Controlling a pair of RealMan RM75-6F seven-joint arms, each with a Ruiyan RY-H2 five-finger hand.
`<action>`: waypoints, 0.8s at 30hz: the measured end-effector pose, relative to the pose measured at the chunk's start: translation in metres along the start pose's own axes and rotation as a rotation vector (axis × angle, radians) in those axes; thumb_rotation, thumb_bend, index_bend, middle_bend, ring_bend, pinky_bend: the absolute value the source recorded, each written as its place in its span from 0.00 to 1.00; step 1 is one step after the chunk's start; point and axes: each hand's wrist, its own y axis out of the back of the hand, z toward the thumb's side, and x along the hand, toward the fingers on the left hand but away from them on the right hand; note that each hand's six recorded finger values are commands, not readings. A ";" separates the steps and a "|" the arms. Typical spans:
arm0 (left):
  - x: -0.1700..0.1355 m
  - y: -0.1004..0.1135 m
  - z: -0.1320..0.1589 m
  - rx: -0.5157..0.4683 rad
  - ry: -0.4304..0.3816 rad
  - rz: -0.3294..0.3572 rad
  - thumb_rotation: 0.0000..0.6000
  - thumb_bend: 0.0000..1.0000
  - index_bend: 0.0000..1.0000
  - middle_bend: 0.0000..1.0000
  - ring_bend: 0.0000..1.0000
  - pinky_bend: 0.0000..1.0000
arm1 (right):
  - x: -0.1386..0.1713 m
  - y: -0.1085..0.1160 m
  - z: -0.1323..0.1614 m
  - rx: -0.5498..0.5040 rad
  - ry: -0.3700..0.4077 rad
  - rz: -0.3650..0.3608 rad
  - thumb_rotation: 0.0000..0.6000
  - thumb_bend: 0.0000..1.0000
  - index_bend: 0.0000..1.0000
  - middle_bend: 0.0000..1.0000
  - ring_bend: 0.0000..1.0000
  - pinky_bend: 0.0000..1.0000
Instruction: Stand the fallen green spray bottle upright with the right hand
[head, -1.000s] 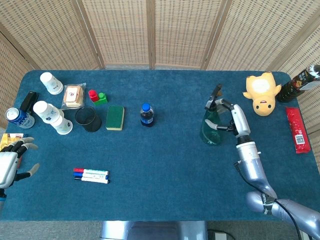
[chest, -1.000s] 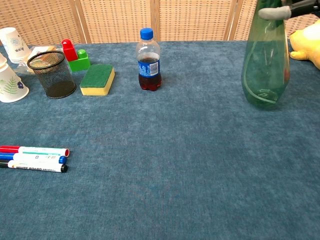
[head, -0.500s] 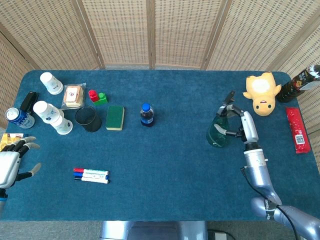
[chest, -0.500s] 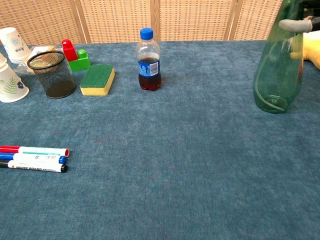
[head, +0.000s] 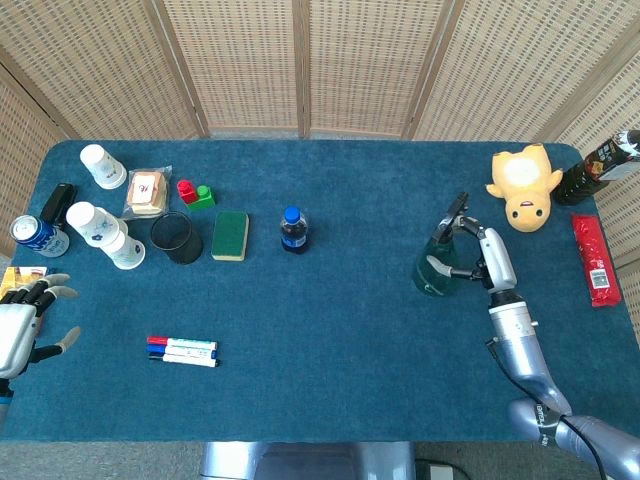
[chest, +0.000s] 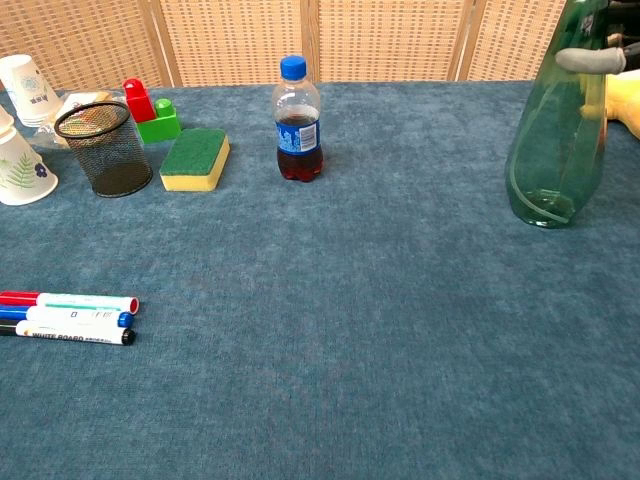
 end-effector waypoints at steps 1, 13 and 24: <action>0.000 0.000 0.000 -0.001 0.000 0.000 1.00 0.31 0.36 0.27 0.27 0.32 | 0.000 0.000 0.000 0.003 0.001 0.002 1.00 0.23 0.42 0.45 0.29 0.32; 0.000 -0.002 -0.002 -0.005 0.001 -0.001 1.00 0.31 0.36 0.27 0.27 0.28 | 0.000 0.001 0.004 0.005 0.009 0.014 1.00 0.23 0.37 0.41 0.25 0.30; 0.000 -0.003 -0.001 -0.007 -0.001 -0.003 1.00 0.31 0.36 0.27 0.27 0.29 | 0.000 0.000 0.007 0.009 0.009 0.041 1.00 0.22 0.32 0.39 0.23 0.26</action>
